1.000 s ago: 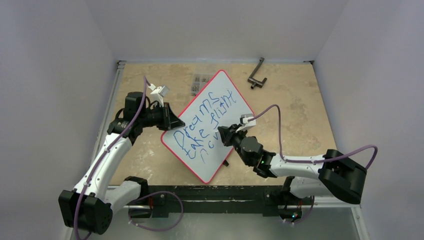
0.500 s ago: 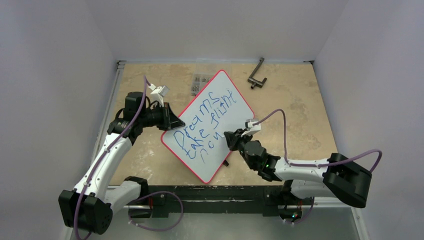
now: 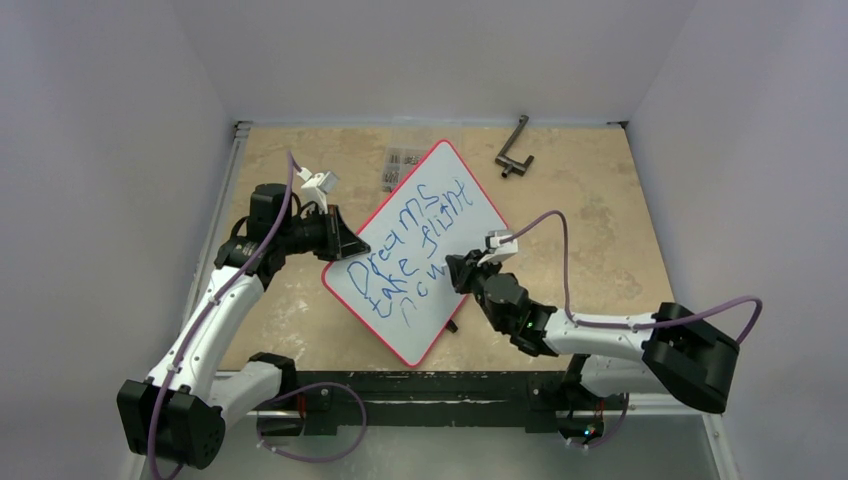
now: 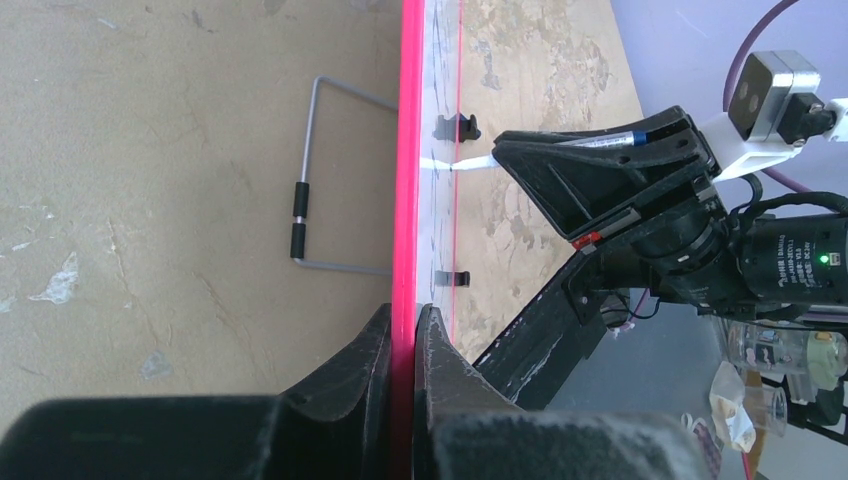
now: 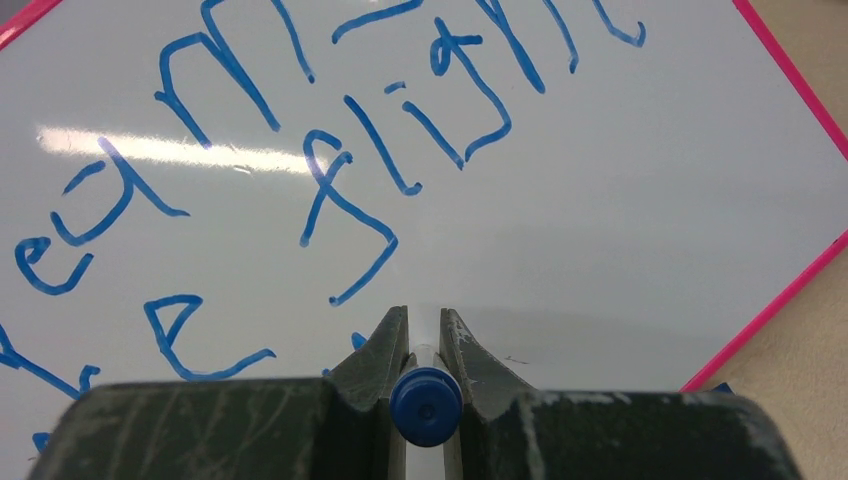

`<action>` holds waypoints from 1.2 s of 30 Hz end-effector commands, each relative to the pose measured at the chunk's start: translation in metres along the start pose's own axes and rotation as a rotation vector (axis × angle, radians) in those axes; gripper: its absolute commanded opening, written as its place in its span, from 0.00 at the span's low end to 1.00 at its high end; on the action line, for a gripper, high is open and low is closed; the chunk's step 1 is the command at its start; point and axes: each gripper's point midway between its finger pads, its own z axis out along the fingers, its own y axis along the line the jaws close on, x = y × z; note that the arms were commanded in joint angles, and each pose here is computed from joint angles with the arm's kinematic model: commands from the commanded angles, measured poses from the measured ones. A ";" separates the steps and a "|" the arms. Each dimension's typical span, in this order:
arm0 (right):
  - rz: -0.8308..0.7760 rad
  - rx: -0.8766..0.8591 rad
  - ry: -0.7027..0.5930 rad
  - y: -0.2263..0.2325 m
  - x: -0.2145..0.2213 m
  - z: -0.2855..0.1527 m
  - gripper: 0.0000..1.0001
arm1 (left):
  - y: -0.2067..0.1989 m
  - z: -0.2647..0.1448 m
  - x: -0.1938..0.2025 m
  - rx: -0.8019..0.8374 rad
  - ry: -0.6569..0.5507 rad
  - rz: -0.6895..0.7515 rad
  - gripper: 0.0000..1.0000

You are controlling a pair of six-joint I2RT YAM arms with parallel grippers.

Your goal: Write a sentence on the whiteboard

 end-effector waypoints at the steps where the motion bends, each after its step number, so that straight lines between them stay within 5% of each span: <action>1: -0.023 0.009 -0.041 0.008 -0.020 0.012 0.00 | 0.029 0.000 -0.003 -0.130 -0.023 0.069 0.00; 36: -0.029 0.005 -0.107 0.011 -0.063 0.013 0.00 | 0.029 0.000 -0.003 -0.132 -0.023 0.071 0.00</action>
